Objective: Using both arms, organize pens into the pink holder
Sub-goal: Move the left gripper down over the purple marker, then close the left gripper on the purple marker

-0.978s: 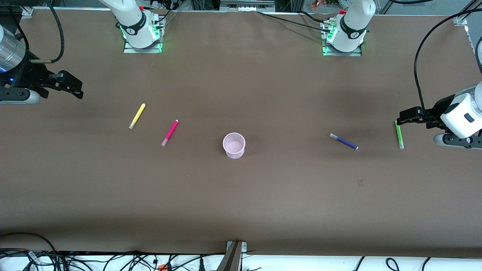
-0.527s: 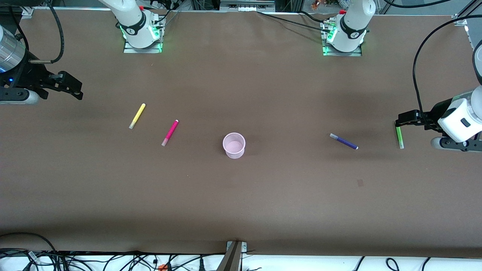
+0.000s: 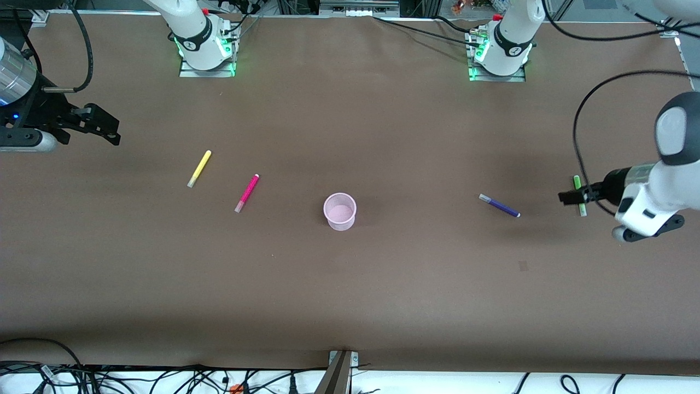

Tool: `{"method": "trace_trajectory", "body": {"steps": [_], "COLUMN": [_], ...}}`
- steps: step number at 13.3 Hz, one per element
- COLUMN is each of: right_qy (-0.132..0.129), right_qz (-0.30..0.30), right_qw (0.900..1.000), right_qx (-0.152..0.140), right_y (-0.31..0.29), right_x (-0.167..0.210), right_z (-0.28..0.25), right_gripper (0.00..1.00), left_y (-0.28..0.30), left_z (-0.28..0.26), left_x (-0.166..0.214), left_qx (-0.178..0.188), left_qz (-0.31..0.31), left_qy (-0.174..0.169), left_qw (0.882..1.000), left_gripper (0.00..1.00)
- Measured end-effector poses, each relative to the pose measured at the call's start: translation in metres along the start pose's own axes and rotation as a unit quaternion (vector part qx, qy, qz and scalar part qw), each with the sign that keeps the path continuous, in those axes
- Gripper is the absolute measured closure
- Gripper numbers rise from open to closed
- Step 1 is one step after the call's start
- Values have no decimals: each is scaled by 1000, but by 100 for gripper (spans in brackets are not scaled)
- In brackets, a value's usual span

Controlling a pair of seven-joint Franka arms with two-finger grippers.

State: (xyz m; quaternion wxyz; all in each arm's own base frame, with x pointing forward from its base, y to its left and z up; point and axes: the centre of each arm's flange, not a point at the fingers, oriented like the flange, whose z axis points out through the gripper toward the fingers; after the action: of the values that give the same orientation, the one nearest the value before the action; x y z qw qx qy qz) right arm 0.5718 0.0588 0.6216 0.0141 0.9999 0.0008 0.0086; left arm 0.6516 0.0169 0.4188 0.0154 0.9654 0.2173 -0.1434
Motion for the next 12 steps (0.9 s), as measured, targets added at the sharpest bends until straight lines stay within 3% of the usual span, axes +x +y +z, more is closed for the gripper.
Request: {"method": "trace_trajectory", "body": {"steps": [3,7,9,12], "right_qy": [0,2,3,5], "right_qz": [0,0,0,0], "right_qw": [1000,1000,1000,1000], "right_qx": [0,0,0,0], "right_y": [0,0,0,0], "right_x": [0,1,1,1], "right_z": [0,0,0,-1], "right_gripper": [0,0,0,0], "left_y": [7,14,23,18], "left_z": [54,124,166,203], "left_x": [18,18,5,-6], "left_qx": [-10,-27,-26,-25], "left_qz": [-140,-293,-329,-349], "left_qy": [9,31,35,38], "left_qw": [990,955,943,936], "left_gripper": [0,0,0,0]}}
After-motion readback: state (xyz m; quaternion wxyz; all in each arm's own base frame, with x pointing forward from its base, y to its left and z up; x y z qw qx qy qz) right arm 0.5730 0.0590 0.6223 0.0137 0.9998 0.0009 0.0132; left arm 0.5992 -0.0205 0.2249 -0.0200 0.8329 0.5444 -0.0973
